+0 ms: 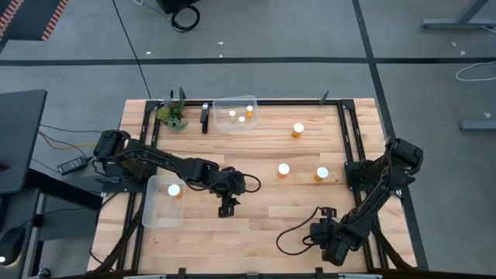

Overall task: Pick and place medicine bottles into bin by pill shape (circle, oval)
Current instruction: Put the small yellow pill bottle into the top transparent bin

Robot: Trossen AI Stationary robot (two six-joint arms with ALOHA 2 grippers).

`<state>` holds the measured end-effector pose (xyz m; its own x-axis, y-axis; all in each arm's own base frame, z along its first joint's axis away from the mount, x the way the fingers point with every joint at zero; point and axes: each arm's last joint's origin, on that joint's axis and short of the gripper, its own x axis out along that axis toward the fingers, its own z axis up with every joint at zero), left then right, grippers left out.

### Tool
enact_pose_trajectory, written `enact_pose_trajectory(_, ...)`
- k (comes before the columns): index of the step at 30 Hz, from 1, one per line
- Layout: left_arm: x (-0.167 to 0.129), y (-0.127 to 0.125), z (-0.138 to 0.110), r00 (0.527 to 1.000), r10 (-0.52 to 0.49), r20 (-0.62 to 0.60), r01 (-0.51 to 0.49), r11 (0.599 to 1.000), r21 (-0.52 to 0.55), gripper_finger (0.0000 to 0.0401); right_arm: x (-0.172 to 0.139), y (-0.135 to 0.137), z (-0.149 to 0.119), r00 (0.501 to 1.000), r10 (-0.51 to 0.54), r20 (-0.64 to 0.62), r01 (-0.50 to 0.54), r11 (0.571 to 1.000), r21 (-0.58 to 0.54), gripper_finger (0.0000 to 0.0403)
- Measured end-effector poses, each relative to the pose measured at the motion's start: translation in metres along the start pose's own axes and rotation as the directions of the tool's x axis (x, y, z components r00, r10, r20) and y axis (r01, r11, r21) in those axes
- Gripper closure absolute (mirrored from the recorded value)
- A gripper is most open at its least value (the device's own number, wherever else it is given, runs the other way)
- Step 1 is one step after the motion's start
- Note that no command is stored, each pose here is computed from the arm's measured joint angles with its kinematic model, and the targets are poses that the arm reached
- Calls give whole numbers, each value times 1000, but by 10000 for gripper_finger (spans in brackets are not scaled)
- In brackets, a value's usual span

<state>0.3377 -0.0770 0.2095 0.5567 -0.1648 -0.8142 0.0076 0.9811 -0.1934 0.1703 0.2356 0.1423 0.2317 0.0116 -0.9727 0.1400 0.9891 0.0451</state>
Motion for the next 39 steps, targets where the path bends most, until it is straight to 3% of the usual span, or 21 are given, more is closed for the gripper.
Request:
enact_pose_trajectory(12,0,0,0,1000,0,1,0,1000,17,229,-8,2,8,1000,9,-24,-8,1000,16,263)
enact_pose_trajectory(21,1,-16,-5,1000,-24,-8,25,991,132,229,-6,-7,26,999,18,-46,-16,999,47,288)
enact_pose_trajectory(27,4,-28,-19,999,-7,-38,15,979,202,229,-11,-12,48,1000,17,-25,-16,999,38,288)
enact_pose_trajectory(39,15,-27,-46,993,11,-116,18,971,240,229,-23,-42,108,998,-15,57,16,1000,-13,289)
